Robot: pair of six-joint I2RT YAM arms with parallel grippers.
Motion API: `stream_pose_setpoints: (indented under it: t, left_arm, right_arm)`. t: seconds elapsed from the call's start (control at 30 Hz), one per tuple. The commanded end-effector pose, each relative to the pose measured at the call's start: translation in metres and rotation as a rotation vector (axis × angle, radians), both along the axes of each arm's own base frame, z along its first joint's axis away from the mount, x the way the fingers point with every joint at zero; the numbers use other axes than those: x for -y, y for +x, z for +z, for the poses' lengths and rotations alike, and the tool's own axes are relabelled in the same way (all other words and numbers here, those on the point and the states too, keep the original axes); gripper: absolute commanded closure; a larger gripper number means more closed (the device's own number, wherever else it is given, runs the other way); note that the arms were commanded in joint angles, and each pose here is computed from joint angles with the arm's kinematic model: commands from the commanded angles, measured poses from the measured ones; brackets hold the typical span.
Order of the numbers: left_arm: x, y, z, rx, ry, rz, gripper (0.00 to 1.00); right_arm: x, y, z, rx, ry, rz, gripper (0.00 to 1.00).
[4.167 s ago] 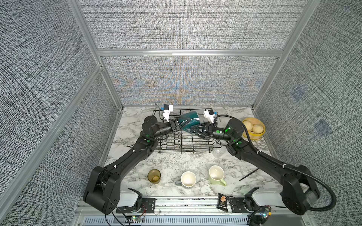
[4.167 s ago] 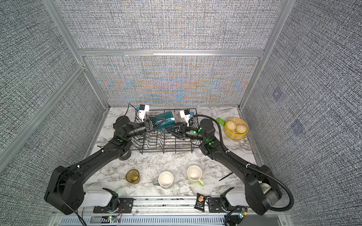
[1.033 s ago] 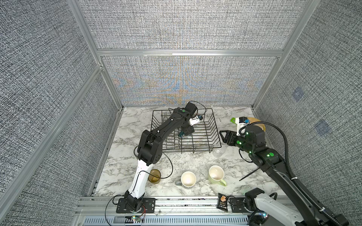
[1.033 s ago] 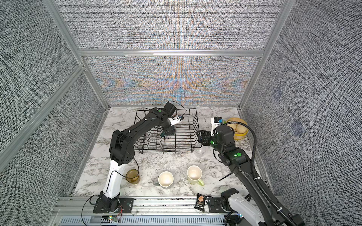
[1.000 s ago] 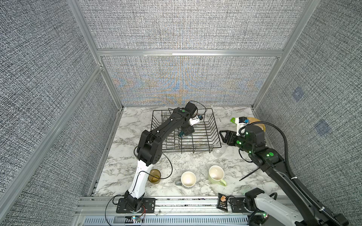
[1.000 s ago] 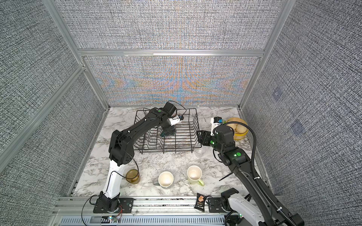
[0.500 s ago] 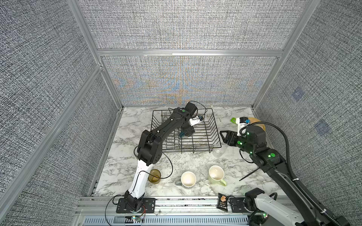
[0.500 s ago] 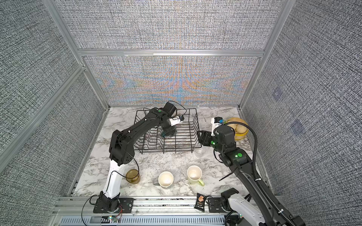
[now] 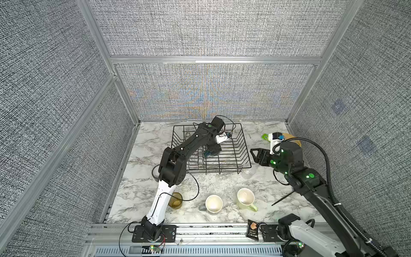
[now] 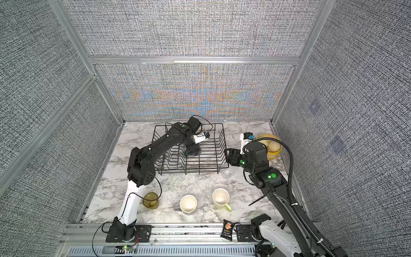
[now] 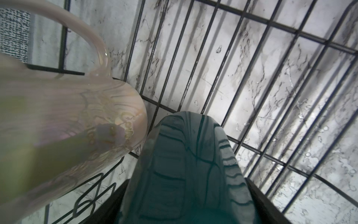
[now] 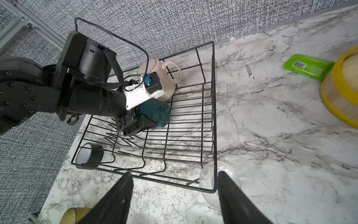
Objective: Load cups into a dish rack
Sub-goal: Place the cup on the dish rack.
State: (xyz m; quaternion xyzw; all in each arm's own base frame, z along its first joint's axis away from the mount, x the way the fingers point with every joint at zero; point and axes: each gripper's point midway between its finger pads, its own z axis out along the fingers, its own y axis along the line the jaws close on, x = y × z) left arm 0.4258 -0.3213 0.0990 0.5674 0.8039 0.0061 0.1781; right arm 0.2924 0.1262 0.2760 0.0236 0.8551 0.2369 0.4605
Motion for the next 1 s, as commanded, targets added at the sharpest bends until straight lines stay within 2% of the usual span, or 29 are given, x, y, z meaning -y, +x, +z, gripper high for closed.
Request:
stream_pose_setpoints:
  t: [0.0,0.27,0.43,0.47,0.8,0.97]
  left_arm:
    - [0.003,0.004,0.012,0.032,-0.019,0.001,0.21]
    - [0.005,0.005,0.022,0.056,-0.041,-0.009,0.15]
    - [0.001,0.005,0.018,0.056,-0.015,-0.011,0.13]
    - [0.0,0.005,0.018,0.057,-0.012,-0.009,0.01]
    - [0.0,0.006,0.021,0.085,-0.016,-0.021,0.03]
    - [0.003,0.001,0.03,0.079,-0.051,-0.046,0.11]
  right_arm:
    - [0.002,-0.001,-0.003,-0.013,-0.024,-0.001,0.31]
    - [0.002,-0.002,-0.005,-0.023,-0.029,0.008,0.31]
    - [0.001,-0.002,-0.005,-0.03,-0.024,0.006,0.31]
    - [0.001,-0.002,-0.006,-0.029,-0.021,0.006,0.31]
    - [-0.006,0.001,-0.01,-0.051,0.007,0.025,0.31]
    - [-0.007,0.001,-0.011,-0.05,0.023,0.02,0.31]
